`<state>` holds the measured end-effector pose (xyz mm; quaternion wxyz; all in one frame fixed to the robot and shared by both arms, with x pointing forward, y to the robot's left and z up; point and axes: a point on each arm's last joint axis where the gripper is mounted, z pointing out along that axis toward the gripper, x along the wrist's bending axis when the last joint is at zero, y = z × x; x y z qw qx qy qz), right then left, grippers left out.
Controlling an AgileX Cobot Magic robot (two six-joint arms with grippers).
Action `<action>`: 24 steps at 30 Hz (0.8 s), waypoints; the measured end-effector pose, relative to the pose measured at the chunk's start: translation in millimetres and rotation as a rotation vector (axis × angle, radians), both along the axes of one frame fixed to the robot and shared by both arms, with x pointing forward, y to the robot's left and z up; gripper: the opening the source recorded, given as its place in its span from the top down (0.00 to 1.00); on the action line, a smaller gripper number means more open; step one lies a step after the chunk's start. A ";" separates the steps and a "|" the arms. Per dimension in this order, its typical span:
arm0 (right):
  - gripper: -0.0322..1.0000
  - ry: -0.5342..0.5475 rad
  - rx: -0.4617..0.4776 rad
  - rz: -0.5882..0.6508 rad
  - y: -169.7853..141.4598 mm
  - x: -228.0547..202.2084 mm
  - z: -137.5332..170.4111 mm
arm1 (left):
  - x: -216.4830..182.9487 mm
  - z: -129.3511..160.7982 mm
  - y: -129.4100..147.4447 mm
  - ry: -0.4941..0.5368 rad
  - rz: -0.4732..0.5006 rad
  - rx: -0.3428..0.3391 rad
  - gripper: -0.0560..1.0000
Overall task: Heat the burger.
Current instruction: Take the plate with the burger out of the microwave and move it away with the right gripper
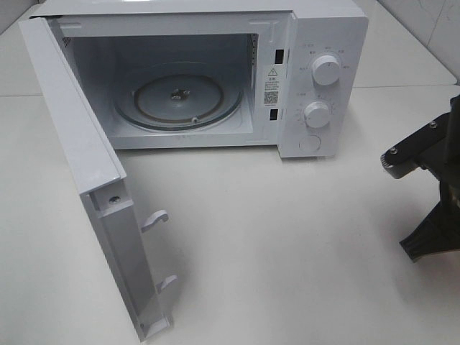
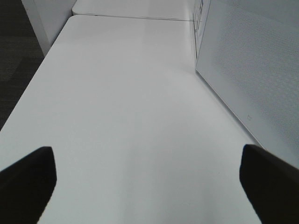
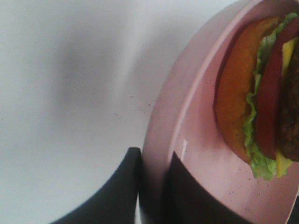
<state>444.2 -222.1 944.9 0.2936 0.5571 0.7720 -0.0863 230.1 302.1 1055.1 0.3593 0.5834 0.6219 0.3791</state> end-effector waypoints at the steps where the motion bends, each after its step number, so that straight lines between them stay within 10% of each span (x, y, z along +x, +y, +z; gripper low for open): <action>1: 0.87 0.007 -0.012 -0.013 1.3 2.8 -6.2 | 0.0 0.0 0.0 0.000 0.000 0.000 0.01; 24: 0.75 0.069 -0.010 -0.027 11.0 14.6 -54.2 | 0.0 0.0 0.0 0.000 0.000 0.000 0.01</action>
